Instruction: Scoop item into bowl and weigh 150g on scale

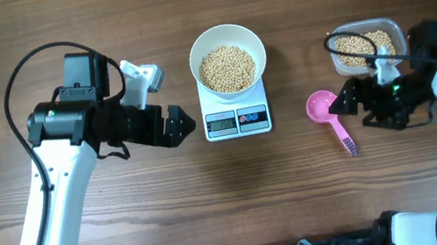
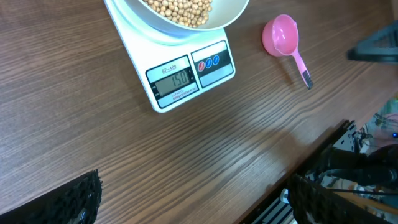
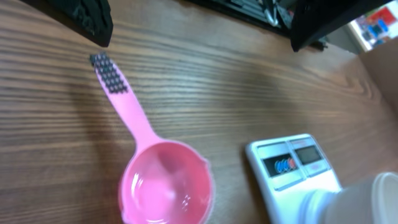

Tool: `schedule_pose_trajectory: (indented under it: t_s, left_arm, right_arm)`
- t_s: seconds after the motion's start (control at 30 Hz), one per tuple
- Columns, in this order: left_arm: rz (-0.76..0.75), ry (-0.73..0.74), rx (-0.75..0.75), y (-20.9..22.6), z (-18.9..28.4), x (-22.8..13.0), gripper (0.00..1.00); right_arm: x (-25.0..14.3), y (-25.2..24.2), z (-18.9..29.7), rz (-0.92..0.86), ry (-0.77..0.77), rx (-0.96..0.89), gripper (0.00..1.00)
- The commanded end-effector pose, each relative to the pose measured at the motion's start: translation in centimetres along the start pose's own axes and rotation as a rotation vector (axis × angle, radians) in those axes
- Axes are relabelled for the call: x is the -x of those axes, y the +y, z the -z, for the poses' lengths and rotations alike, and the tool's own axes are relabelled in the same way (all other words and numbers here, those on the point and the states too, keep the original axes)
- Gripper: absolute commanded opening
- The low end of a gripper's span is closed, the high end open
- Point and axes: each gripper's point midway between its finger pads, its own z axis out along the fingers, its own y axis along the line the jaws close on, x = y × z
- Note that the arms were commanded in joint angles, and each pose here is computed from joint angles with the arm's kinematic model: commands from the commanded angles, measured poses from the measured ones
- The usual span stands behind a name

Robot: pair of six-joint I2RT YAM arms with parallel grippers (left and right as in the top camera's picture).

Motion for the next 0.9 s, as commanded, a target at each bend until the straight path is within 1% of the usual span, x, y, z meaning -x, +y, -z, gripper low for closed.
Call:
schedule_pose_trajectory:
  t_s: [0.0,0.13,0.23,0.3,0.4,0.53,0.87]
  left_arm:
    - [-0.005,-0.006,-0.020,-0.5,0.1,-0.1,1.00]
    - [-0.005,-0.006,-0.020,-0.5,0.1,-0.1,1.00]
    - [-0.005,-0.005,-0.020,-0.5,0.1,-0.1,1.00]
    - [-0.005,-0.005,-0.020,-0.6,0.1,-0.1,1.00]
    - [-0.005,-0.005,-0.020,-0.5,0.1,-0.1,1.00]
    - [-0.005,-0.005,-0.020,-0.5,0.1,-0.1,1.00]
    - [-0.005,-0.005,-0.020,-0.5,0.1,-0.1,1.00]
  right_arm:
    - [0.6,2.7,5.0,0.152,-0.147,-0.027,0.92]
    - [-1.7,4.4,8.1,0.236,-0.258,-0.050,0.92]
    - [-3.9,4.2,10.5,0.275,-0.369,-0.148,0.93]
    - [-5.1,4.5,12.2,0.296,-0.472,-0.187,1.00]
    - [-6.7,6.2,14.9,0.366,-0.663,-0.184,1.00]
    - [-7.5,6.6,15.6,0.380,-0.710,-0.182,1.00]
    - [-7.4,6.3,15.3,0.365,-0.691,-0.191,1.00]
